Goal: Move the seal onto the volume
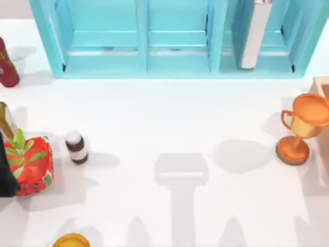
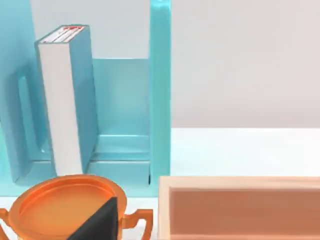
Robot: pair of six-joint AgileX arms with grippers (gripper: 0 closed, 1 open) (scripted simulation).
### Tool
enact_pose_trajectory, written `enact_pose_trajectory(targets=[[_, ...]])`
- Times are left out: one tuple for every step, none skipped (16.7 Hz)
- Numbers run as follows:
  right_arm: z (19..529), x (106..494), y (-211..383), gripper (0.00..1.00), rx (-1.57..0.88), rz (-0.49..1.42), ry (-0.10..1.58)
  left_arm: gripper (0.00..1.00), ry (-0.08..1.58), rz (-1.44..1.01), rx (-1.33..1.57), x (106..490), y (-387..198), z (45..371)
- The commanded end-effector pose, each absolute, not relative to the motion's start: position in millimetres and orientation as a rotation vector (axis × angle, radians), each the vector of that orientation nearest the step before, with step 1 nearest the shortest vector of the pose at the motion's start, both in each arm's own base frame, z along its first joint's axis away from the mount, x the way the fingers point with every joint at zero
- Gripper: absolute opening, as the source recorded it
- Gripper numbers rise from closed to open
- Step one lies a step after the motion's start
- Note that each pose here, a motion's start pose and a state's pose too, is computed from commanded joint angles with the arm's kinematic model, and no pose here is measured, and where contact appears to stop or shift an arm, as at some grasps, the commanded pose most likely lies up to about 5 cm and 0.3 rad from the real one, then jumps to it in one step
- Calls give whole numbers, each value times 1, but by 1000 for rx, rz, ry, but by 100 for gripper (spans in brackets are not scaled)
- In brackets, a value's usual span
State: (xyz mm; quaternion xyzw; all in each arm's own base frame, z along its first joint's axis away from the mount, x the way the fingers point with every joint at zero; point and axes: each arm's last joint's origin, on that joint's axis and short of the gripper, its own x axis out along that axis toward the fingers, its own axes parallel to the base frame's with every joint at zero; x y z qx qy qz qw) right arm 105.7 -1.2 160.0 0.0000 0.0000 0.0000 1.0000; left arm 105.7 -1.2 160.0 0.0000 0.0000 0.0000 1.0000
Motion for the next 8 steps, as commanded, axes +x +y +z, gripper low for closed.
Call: enact_pose_trajectory(targets=[[160, 106, -1, 100, 0, 0, 0, 100, 0, 0, 0, 106, -1, 160], [160, 106, -1, 100, 0, 0, 0, 100, 0, 0, 0, 106, -1, 160], [162, 106, -1, 100, 2, 3, -2, 100, 0, 0, 0, 106, -1, 160], [166, 106, 0, 100, 5, 7, -5, 100, 0, 0, 0, 106, -1, 160], [172, 107, 1, 100, 9, 13, -8, 100, 0, 0, 0, 106, -1, 160], [178, 109, 3, 100, 15, 19, -9, 100, 0, 0, 0, 106, -1, 160], [186, 112, 4, 100, 20, 24, -7, 100, 0, 0, 0, 106, -1, 160], [194, 116, 6, 100, 26, 27, -1, 100, 0, 0, 0, 106, -1, 160]])
